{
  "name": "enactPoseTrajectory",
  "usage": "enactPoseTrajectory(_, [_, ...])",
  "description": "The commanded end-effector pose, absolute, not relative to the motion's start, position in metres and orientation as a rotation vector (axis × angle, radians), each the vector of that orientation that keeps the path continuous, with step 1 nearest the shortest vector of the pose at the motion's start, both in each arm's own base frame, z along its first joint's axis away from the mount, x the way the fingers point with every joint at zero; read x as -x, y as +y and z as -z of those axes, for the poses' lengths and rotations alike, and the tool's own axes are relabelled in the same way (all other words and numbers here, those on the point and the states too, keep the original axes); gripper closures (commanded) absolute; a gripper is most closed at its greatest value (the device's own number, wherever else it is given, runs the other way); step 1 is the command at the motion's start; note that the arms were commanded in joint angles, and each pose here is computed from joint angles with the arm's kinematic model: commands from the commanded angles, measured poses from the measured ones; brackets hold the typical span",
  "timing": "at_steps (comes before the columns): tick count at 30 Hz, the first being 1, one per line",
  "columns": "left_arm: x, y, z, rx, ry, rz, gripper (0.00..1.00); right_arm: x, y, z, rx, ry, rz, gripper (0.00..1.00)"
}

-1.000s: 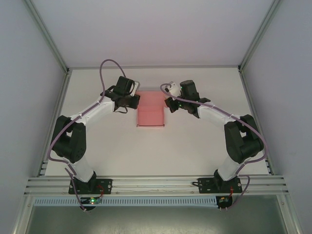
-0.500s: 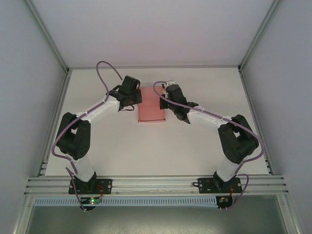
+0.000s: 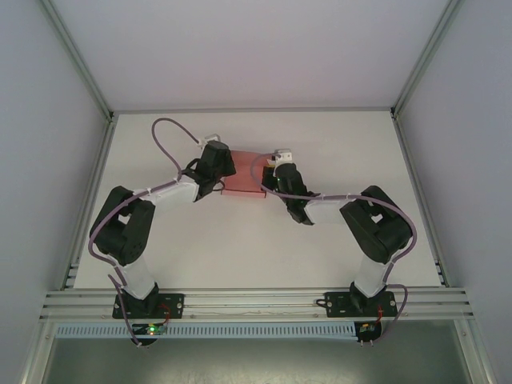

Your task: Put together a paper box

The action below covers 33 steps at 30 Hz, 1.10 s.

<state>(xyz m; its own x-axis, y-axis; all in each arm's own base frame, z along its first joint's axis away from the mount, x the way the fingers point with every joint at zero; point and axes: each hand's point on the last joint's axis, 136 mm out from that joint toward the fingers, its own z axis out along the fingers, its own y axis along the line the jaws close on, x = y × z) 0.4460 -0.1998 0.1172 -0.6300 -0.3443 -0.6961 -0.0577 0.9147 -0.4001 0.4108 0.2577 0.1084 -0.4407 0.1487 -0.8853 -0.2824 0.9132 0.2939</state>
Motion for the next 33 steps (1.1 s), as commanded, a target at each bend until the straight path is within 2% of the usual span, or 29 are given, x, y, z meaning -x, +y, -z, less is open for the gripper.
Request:
enactPoseTrajectory(1, [-0.411, -0.256, -0.116, 0.117, 2.239, 0.628, 1.00, -0.373, 0.288, -0.088, 0.245, 1.996, -0.617, 1.00])
enactPoseTrajectory(11, [-0.351, -0.219, -0.058, -0.024, 2.350, 0.451, 0.99, -0.328, 0.281, -0.067, 0.470, 1.938, -0.492, 1.00])
enactPoseTrajectory(19, [-0.323, -0.211, -0.021, -0.067, 2.340, 0.488, 0.98, -0.306, 0.280, -0.052, 0.537, 1.856, -0.466, 1.00])
enactPoseTrajectory(25, [-0.306, -0.190, -0.017, -0.079, 2.372, 0.389, 0.78, -0.293, 0.277, -0.047, 0.614, 1.837, -0.384, 1.00])
enactPoseTrajectory(28, [-0.301, -0.181, -0.022, -0.069, 2.388, 0.334, 0.62, -0.293, 0.270, -0.041, 0.622, 1.849, -0.314, 1.00])
enactPoseTrajectory(29, [-0.300, -0.177, -0.026, -0.057, 2.386, 0.325, 0.52, -0.293, 0.267, -0.039, 0.632, 1.854, -0.282, 1.00])
enactPoseTrajectory(33, [-0.289, -0.168, -0.046, -0.005, 2.366, 0.348, 0.33, -0.294, 0.261, -0.033, 0.642, 1.873, -0.226, 1.00])
